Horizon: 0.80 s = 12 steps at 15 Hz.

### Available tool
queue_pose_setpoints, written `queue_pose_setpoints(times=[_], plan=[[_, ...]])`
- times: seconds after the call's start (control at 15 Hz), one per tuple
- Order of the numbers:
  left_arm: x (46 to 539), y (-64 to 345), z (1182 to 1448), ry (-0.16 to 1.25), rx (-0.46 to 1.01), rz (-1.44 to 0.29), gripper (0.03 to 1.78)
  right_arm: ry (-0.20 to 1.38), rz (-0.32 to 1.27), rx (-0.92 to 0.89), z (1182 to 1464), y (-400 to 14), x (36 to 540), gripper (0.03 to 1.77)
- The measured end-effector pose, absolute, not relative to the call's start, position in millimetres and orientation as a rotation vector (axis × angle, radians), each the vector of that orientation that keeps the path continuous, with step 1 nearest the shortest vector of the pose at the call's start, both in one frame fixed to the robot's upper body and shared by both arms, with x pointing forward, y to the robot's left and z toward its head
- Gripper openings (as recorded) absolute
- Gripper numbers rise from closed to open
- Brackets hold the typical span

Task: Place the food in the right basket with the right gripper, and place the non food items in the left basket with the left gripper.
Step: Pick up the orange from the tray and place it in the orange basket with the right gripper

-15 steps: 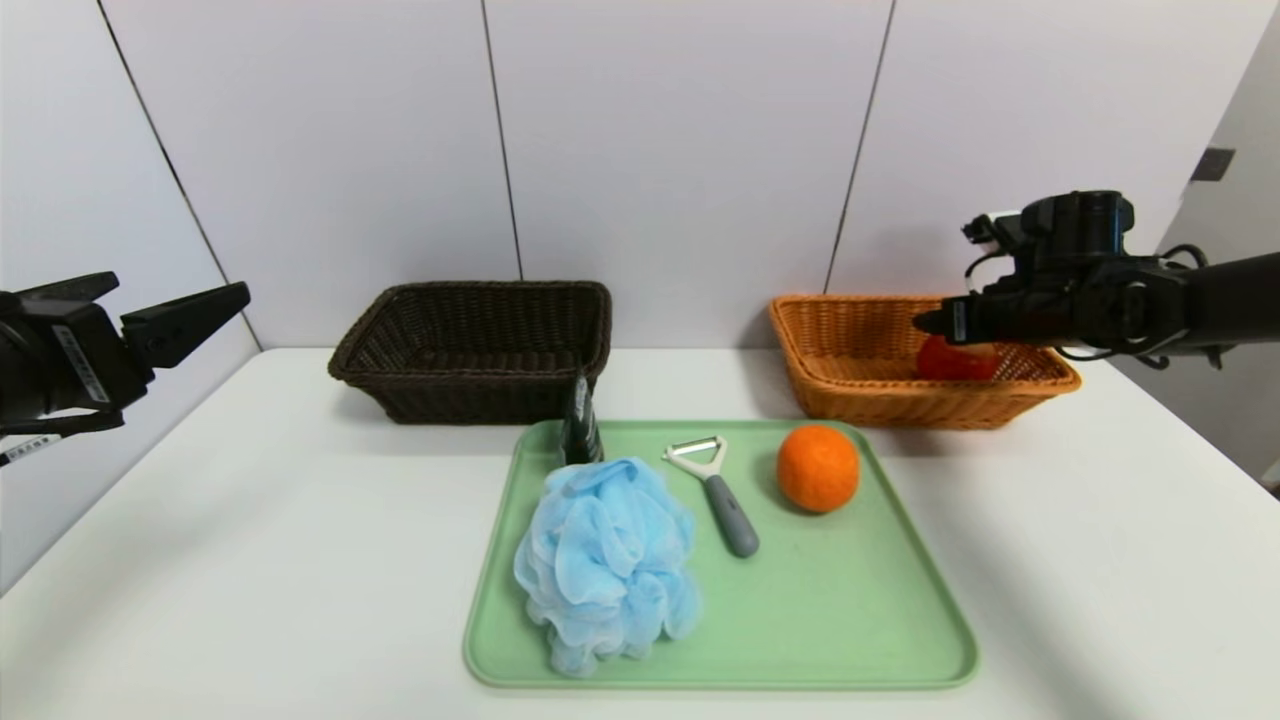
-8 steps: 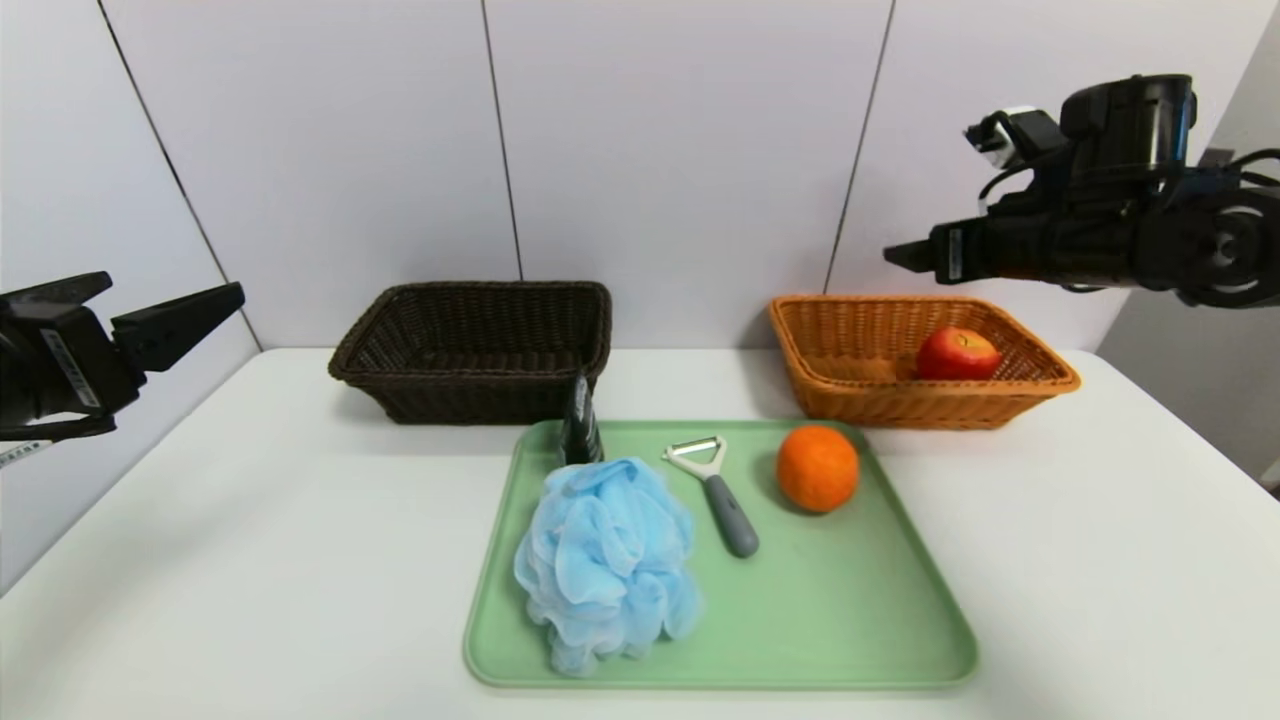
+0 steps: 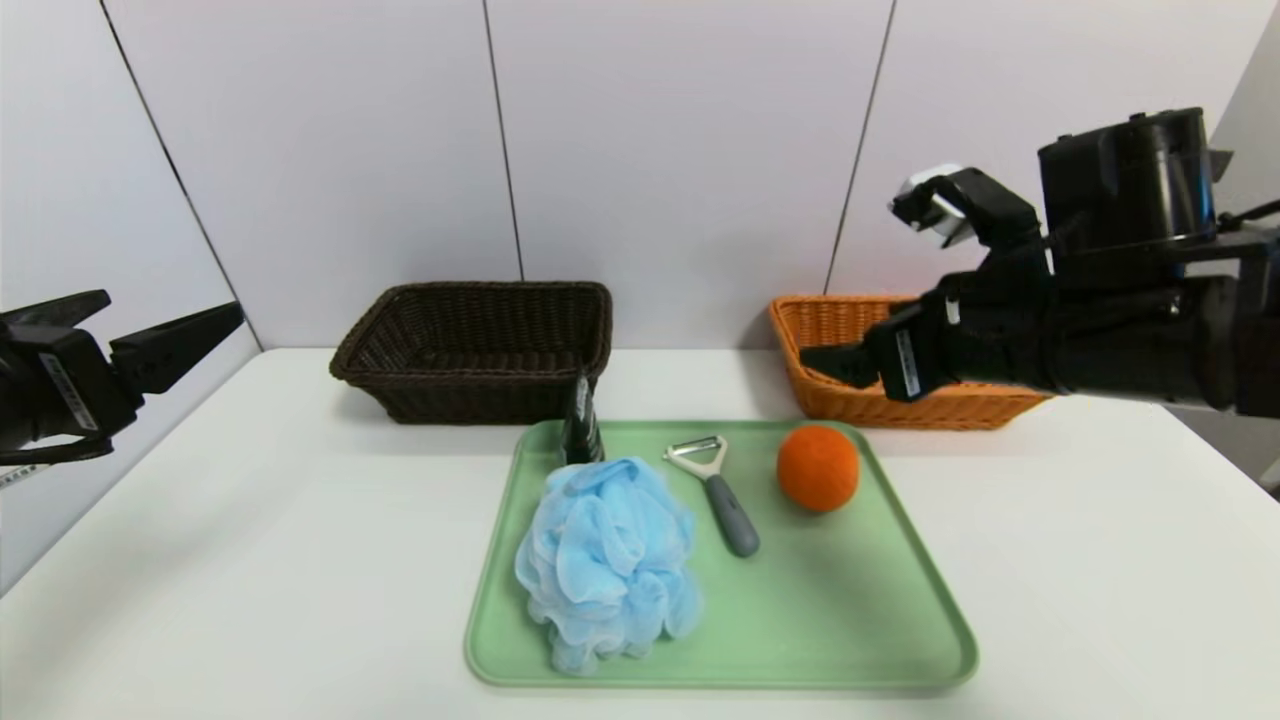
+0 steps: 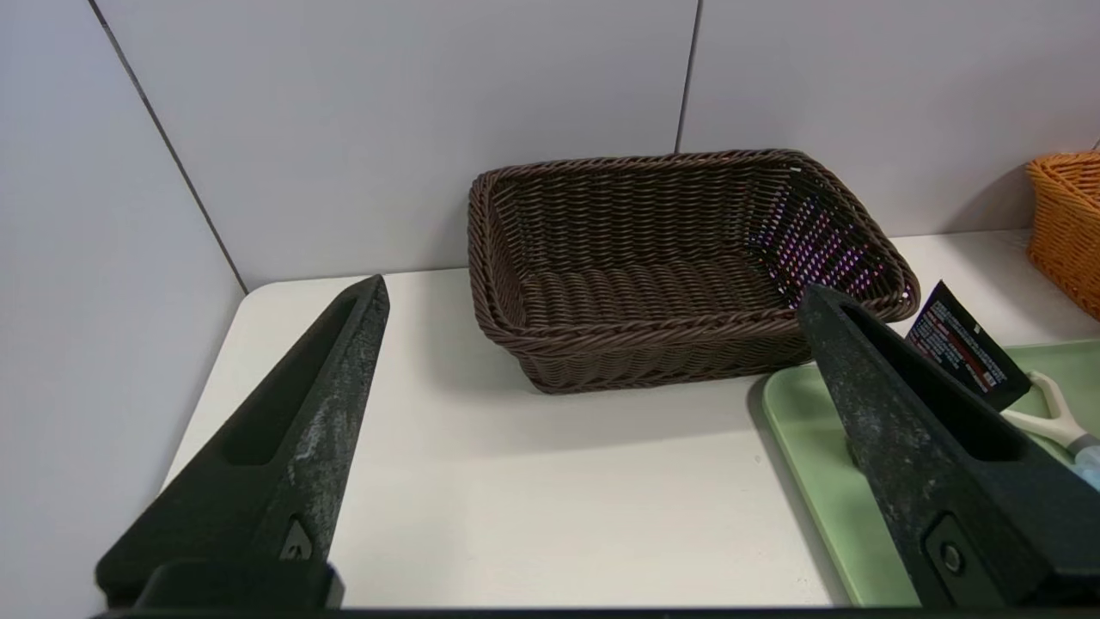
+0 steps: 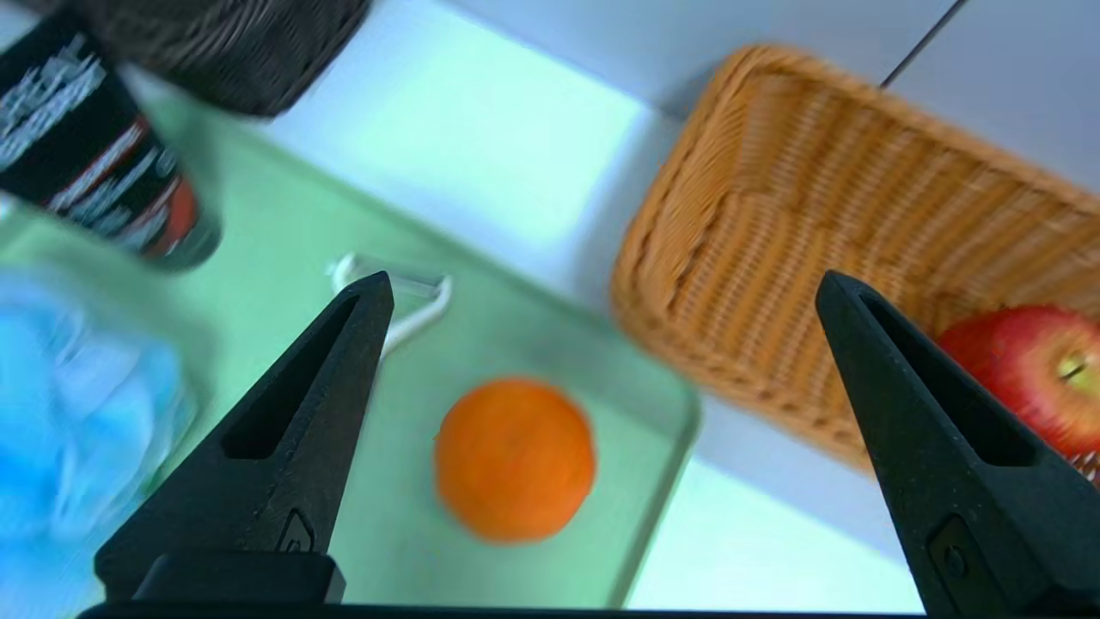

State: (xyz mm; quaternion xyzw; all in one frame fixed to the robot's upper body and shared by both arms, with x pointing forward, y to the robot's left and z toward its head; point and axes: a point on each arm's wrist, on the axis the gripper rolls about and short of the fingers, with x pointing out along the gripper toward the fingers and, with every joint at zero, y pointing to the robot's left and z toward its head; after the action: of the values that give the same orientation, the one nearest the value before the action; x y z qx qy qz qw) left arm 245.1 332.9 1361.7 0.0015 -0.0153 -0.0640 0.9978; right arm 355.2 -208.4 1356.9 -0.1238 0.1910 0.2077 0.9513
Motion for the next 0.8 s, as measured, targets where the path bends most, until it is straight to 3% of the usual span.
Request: queue_pose_setpoints(times=[0.4,0.8], plan=[[248,330,1356,-0.010,0.002,-0.144,1.69,0.447,0.467,-0.279,1327,-225,294,1.69],[253,325,1347,0.031,-0.003,-0.175,1.69,0.509,0.432,-0.247,1289,-233,292,1.69]])
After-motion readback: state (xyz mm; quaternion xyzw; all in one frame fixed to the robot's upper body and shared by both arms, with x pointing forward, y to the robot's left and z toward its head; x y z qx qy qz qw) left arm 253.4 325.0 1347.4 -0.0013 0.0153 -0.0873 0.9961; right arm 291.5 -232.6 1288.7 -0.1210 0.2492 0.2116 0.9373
